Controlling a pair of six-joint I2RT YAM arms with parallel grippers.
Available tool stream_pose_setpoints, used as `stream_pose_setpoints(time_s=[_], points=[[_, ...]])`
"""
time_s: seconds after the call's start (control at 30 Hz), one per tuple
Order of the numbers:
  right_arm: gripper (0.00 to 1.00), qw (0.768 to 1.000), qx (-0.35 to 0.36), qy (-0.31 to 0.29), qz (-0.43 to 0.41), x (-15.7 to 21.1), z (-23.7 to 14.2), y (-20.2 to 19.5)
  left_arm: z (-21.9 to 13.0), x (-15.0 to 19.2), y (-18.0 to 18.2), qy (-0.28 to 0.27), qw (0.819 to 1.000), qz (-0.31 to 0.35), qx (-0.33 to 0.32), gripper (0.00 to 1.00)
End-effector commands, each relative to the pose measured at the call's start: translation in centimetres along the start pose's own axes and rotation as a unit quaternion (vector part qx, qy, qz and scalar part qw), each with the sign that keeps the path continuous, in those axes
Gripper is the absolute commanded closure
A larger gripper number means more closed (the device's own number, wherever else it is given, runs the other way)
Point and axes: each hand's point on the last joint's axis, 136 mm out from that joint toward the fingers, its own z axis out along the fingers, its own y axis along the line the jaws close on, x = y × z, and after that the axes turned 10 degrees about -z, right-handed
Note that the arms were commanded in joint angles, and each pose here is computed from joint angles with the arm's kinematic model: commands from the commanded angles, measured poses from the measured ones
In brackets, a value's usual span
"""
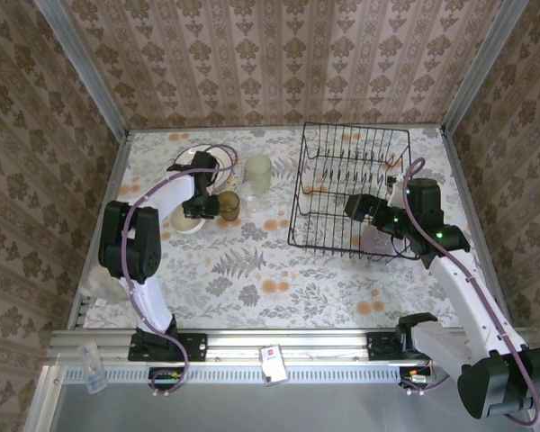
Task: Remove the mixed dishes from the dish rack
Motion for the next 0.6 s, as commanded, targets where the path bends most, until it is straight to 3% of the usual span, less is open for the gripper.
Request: stream_pose_setpoints(time_s=[0.0,0.27,0.57], points=[[0.00,1.000,0.002,0.010,-0.005,0.9,-0.1,-0.1,-0.5,-1.1,0.6,-0.015,1.000,-0.002,-0.009,0.82],[0.00,1.000,0.007,0.010,-0.006,0.9,-0.1,-0.3,-1.2,-1.1,0.9,-0.022,1.000,-0.004,-0.007,0.70],[0.00,1.000,0.018,0.011,-0.010,0.9,-0.1,-0.6,-4.1,-0.7,2.0,-0.050,0.999,-0.004,-0.015,0.44]])
